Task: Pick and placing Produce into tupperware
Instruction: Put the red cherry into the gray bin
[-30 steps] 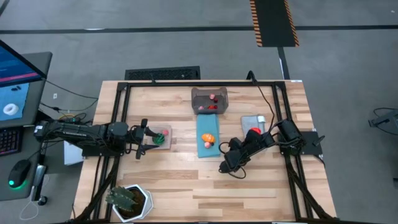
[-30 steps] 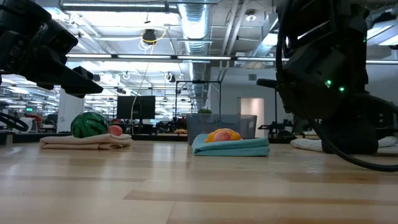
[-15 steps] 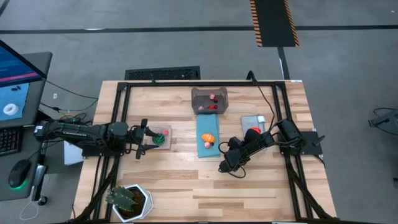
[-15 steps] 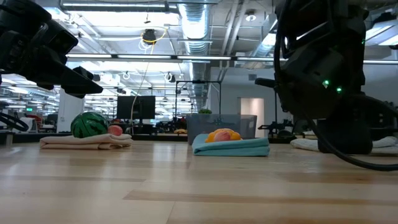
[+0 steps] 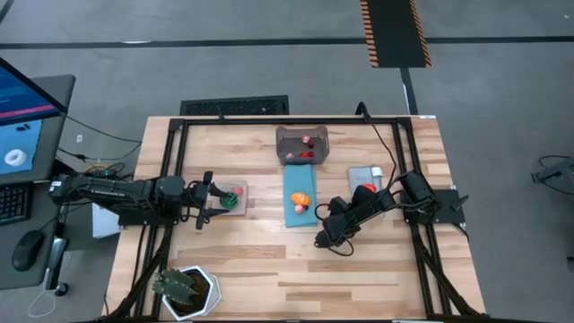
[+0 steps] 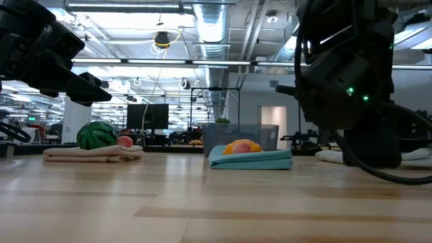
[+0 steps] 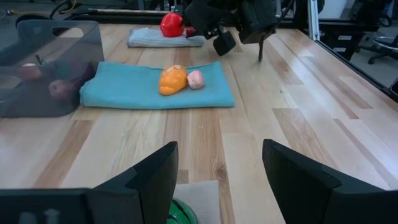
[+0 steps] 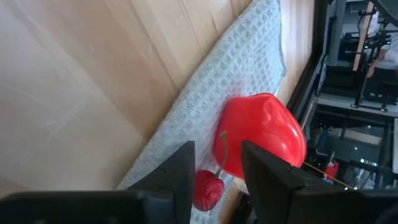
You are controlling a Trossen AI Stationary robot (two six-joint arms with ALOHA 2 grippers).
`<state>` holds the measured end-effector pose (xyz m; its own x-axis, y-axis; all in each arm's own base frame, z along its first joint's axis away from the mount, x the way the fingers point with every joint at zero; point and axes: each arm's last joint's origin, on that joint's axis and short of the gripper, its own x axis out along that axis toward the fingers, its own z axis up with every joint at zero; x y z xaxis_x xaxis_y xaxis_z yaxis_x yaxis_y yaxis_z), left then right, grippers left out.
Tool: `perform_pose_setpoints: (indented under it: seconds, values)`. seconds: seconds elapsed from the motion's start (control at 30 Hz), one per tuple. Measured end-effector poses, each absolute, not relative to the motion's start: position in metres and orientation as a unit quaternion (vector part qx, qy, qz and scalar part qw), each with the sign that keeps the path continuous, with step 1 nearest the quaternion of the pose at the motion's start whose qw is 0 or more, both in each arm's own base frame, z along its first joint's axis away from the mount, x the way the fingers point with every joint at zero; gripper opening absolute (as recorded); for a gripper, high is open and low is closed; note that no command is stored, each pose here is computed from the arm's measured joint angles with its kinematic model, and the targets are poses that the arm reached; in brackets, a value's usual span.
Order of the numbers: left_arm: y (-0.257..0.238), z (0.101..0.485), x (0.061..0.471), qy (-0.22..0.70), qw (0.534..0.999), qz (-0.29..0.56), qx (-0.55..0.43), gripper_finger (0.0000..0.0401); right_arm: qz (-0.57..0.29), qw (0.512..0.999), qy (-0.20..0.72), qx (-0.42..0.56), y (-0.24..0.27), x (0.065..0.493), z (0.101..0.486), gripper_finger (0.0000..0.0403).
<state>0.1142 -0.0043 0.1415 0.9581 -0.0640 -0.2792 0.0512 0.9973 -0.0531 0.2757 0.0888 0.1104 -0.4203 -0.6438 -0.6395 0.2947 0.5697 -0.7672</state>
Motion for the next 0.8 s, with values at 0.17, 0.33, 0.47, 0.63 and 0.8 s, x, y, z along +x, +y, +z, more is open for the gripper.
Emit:
perform_pose_setpoints:
  seconds: [0.17,0.33,0.47,0.63,0.8]
  values:
    - [-0.004,0.142,0.114,0.142,0.989,-0.029,-0.022,0.0224,-0.446,0.530,0.712,-0.116,0.089,0.277,0.109,0.0136]
    - [-0.004,0.141,0.114,0.142,0.989,-0.029,-0.023,0.0224,-0.446,0.528,0.713,-0.117,0.089,0.275,0.108,0.0127]
    - [-0.004,0.142,0.114,0.142,0.989,-0.029,-0.023,0.0224,-0.453,0.515,0.718,-0.121,0.086,0.267,0.102,0.0125]
    - [-0.004,0.141,0.114,0.142,0.989,-0.029,-0.021,0.0224,-0.456,0.507,0.723,-0.106,0.082,0.261,0.097,0.0125]
    - [-0.004,0.141,0.114,0.142,0.989,-0.029,-0.022,0.0224,-0.454,0.509,0.723,-0.107,0.083,0.262,0.097,0.0115]
